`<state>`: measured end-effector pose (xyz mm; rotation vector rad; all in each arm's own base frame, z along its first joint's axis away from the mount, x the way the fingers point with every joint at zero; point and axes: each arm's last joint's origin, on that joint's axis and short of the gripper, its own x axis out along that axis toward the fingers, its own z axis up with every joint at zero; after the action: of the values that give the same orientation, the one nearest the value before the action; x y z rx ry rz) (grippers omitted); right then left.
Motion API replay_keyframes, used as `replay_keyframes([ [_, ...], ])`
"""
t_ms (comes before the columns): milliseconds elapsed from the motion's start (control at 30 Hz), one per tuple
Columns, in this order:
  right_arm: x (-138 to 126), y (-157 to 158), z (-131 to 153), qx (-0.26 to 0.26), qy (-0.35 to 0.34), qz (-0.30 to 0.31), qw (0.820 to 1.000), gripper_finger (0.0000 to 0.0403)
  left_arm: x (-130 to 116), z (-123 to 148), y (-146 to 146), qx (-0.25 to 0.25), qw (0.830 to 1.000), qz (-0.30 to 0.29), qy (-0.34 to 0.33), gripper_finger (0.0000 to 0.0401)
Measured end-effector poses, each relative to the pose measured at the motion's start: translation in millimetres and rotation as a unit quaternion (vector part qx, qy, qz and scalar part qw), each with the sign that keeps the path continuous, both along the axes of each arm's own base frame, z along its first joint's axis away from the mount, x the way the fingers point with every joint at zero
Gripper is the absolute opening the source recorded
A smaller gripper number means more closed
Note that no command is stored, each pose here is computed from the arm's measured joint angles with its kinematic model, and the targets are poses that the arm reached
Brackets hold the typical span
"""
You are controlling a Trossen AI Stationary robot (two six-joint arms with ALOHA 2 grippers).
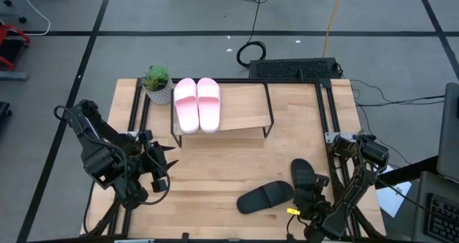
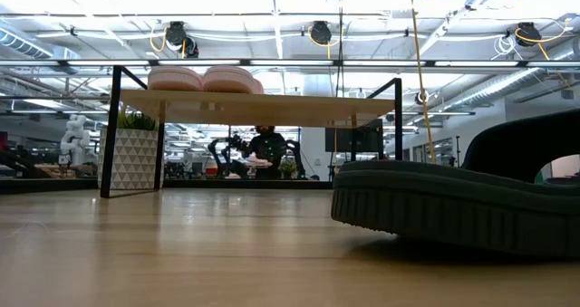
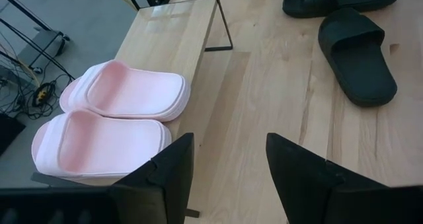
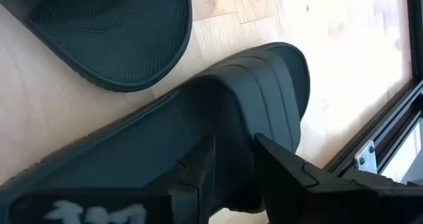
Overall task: Pick and place slides into the shelf
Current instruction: Put the right black slipper on the shelf
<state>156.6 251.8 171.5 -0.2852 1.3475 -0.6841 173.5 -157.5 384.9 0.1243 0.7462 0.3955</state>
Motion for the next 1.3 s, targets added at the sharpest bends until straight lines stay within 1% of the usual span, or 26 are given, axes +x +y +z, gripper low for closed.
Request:
replay_keyframes([
  [300,0.5,-0.9,0.5,-0.01,-0.004,0.014,1.0,0.0093,0.1,0.0,0.1,0.002,1.0,-0.001,0.0,0.0191],
  [900,-4.5,-25.1,-22.3,-0.058,0.025,-0.002,0.998,0.0094,0.0,0.0,0.0,0.002,1.0,-0.001,0.0,0.0191],
  [1067,-7.5,-30.1,-28.8,-0.064,0.025,-0.007,0.998,0.0094,0.1,0.0,0.0,0.002,1.0,-0.001,0.0,0.0191],
  [1300,-7.7,-30.2,-29.5,-0.063,0.025,-0.008,0.998,0.0094,0.1,0.0,0.0,0.002,1.0,-0.001,0.0,0.0191],
])
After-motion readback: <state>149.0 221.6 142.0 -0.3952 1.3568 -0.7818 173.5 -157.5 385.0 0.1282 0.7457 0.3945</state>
